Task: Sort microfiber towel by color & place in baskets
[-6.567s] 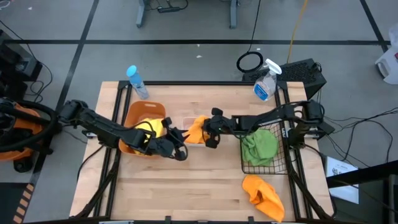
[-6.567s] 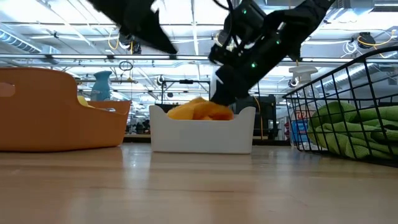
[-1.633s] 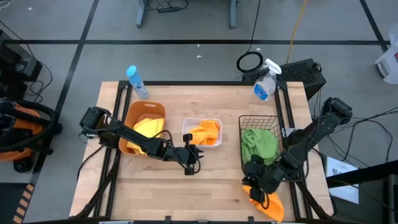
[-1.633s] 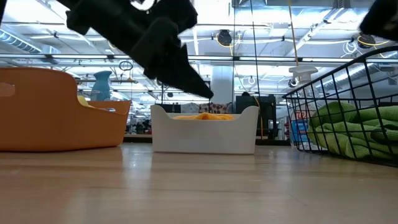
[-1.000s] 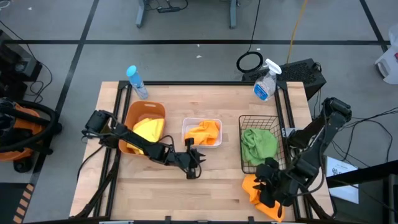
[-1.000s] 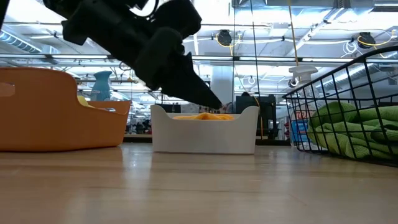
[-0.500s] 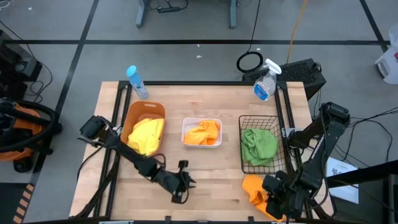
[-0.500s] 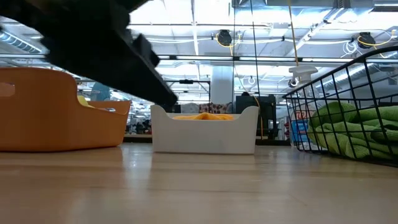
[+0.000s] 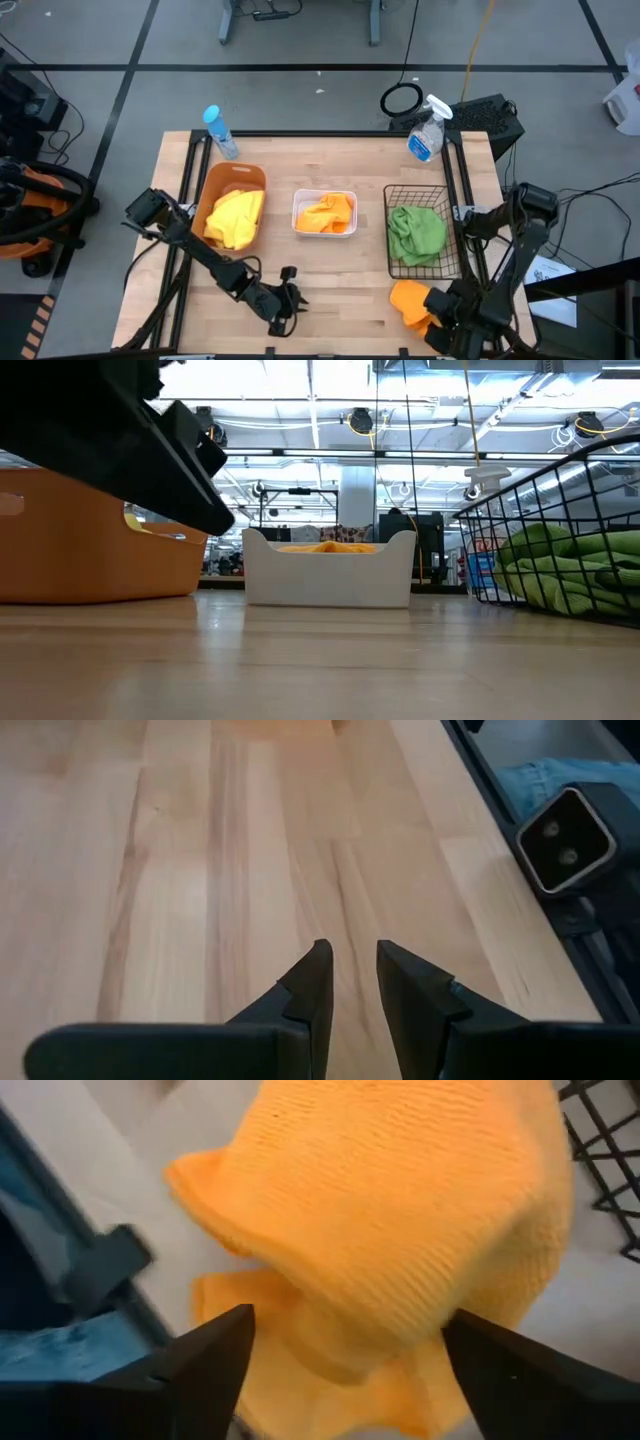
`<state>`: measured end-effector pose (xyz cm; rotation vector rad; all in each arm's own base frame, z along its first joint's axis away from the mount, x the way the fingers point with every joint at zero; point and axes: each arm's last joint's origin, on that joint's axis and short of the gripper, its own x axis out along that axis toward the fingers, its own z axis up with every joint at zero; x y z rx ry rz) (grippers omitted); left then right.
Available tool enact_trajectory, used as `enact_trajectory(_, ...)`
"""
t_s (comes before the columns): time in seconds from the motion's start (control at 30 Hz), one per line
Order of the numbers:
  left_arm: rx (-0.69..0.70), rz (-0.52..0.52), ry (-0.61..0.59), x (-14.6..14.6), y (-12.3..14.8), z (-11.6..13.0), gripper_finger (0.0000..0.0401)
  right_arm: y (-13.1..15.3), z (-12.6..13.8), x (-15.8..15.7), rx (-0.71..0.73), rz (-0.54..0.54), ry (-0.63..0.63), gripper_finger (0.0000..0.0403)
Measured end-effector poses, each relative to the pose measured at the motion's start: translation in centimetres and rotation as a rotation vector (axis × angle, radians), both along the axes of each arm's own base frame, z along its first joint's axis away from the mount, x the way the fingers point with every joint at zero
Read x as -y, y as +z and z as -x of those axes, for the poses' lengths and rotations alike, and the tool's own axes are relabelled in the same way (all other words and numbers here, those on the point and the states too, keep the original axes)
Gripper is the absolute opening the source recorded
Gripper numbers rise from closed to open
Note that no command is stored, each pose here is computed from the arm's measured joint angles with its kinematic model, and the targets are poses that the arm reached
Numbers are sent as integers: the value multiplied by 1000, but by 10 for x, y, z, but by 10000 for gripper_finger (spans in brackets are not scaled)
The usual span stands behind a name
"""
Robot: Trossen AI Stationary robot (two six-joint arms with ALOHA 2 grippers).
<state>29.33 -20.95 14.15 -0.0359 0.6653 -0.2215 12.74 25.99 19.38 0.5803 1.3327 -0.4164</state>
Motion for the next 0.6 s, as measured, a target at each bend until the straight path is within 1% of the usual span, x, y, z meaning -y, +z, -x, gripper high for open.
enact_trajectory(0.13, 2, -2, 12, -3, 0, -2, 86, -18, -3, -5, -28, 53, 16, 340)
enact_trajectory(0.33, 3, -2, 33, -9, 0, -6, 86, -45, -7, -11, -66, 128, 11, 331)
enact_trajectory(0.47, 4, -3, 44, -12, 0, -8, 86, -56, -9, -17, -75, 127, 4, 299)
enact_trajectory(0.6, 5, -6, 46, -13, 0, -9, 86, -59, -10, -19, -72, 106, -24, 239)
